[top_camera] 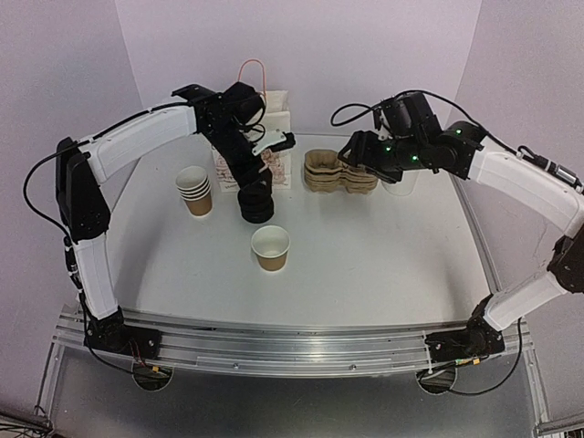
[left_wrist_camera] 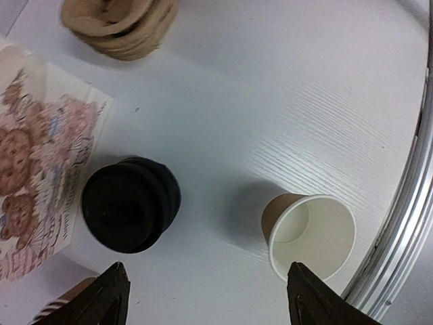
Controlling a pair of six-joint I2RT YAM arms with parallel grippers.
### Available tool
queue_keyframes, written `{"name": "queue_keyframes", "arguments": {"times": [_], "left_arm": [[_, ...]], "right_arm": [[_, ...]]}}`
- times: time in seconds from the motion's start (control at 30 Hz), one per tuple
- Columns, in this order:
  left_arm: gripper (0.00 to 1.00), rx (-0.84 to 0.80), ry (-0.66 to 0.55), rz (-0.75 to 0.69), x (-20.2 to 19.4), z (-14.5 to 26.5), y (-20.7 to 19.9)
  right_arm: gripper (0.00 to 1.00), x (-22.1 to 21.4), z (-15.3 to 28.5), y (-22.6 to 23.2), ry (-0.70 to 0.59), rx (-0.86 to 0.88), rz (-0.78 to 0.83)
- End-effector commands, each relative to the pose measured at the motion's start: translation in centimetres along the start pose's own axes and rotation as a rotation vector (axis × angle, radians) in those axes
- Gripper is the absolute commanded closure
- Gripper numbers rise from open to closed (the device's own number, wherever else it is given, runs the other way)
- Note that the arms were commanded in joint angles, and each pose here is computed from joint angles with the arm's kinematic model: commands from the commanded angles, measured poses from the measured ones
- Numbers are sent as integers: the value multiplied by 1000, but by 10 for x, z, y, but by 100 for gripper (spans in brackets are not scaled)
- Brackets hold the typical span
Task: Pack the takeout coffee
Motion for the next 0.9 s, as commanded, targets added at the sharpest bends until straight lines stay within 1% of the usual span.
{"name": "queue_keyframes", "arguments": {"times": [0.0, 0.03, 0.07, 0.1, 0.13, 0.2, 0.33, 0.4, 0.6, 0.87], "left_arm": [[31, 151, -51, 94, 0, 22, 36], [42, 182, -34, 108, -3, 18, 41], [50, 203, -20, 118, -5, 14, 45], [54, 213, -10, 124, -6, 10, 48], [54, 217, -7, 126, -5, 7, 50], [53, 218, -11, 127, -2, 1, 51], [41, 240, 49, 146, -5, -20, 60], [40, 232, 63, 161, -6, -28, 61], [44, 240, 83, 179, -6, -46, 66], [47, 229, 86, 176, -4, -58, 68]], "right_arm": [[29, 7, -2, 6, -5, 13, 13], [29, 7, -3, 6, -4, 12, 15], [29, 7, -5, 7, -2, 13, 17], [30, 8, -6, 8, -2, 15, 19], [30, 9, -7, 9, 0, 18, 24], [29, 10, -9, 11, 2, 21, 30], [29, 12, -12, 13, 6, 26, 39], [29, 11, -13, 13, 7, 23, 42], [29, 9, -14, 11, 12, 16, 47], [29, 6, -16, 9, 19, 8, 50]]}}
Point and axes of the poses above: each gripper's point midway between its finger pads, its own z axis back along the fingers, its own y axis along the line the jaws close on, x = y × z, the point moved 3 cm from there along z, back along the fingers, and after that the axes turned 12 degrees about z, right-handed, at the moved point
